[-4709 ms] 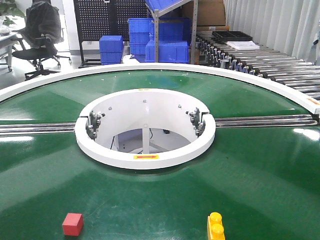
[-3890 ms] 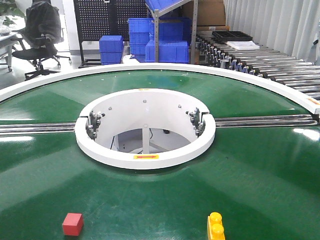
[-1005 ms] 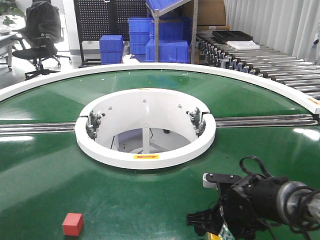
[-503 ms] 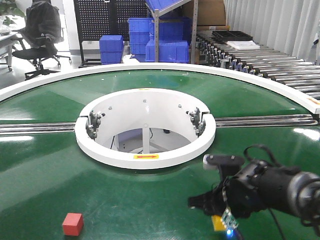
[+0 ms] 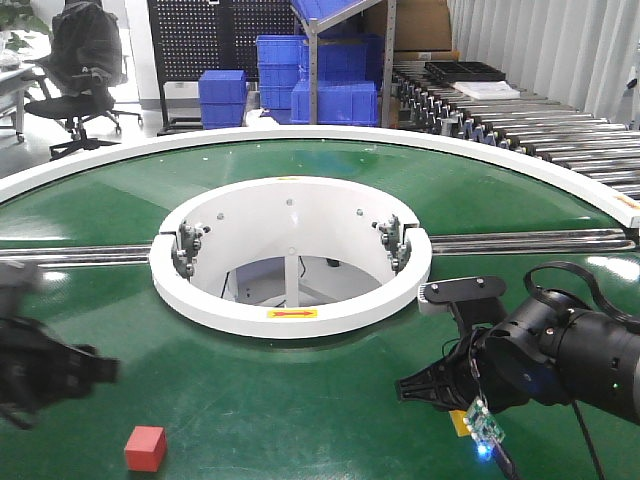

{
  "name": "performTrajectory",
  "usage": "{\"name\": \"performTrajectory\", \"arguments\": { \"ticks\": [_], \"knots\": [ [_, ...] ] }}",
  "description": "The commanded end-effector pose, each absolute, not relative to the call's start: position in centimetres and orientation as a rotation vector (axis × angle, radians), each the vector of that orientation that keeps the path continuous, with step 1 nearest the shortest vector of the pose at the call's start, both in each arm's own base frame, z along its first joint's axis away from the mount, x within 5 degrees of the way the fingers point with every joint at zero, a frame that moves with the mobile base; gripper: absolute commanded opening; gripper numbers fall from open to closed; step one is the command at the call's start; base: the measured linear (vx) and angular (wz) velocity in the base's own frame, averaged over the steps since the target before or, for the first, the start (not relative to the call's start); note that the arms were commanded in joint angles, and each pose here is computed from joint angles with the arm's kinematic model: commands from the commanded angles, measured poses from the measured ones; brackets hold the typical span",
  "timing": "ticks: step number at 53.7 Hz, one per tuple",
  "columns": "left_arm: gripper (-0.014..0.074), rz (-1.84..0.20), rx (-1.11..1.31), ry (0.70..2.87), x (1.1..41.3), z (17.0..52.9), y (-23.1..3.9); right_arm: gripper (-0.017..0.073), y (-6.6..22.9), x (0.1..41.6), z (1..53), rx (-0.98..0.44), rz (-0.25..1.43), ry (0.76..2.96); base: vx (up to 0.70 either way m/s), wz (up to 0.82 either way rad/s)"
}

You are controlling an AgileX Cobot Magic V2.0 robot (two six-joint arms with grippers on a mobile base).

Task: Pick red and yellow blocks into blue bin
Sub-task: 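Lower the left gripper onto the red cube and close it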

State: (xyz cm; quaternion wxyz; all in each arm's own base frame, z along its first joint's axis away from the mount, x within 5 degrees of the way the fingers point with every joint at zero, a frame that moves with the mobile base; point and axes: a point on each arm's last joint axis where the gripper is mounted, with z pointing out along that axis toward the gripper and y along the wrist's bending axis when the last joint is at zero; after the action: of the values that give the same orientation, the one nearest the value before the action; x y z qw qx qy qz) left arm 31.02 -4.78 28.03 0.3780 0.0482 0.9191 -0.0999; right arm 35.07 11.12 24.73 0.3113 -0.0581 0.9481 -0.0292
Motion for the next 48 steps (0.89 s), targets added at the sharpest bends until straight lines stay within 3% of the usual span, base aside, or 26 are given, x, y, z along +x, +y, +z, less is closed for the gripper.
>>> {"name": "performTrajectory", "arguments": {
  "ticks": [1, 14, 39, 48],
  "knots": [
    [0.0522, -0.268, 0.168, 2.293, 32.8, 28.5, -6.2, -0.0010, 10.8, 34.9, 27.7, -0.181, -0.079, 2.405, 0.00, 0.00],
    [0.0522, -0.272, 0.191, 2.402, 36.1, 24.4, -7.4, -0.0010, 10.7, 34.7, 27.5, -0.194, -0.108, 2.430, 0.00, 0.00],
    [0.0521, -0.258, 0.169, 2.517, 38.2, 18.9, -7.7, -0.0010, 10.6, 34.7, 27.5, -0.186, -0.108, 2.440, 0.00, 0.00],
    [0.0422, -0.256, 0.167, 2.507, 38.8, 18.8, -7.7, -0.0010, 10.6, 34.6, 27.4, -0.183, -0.114, 2.449, 0.00, 0.00]
  ]
}}
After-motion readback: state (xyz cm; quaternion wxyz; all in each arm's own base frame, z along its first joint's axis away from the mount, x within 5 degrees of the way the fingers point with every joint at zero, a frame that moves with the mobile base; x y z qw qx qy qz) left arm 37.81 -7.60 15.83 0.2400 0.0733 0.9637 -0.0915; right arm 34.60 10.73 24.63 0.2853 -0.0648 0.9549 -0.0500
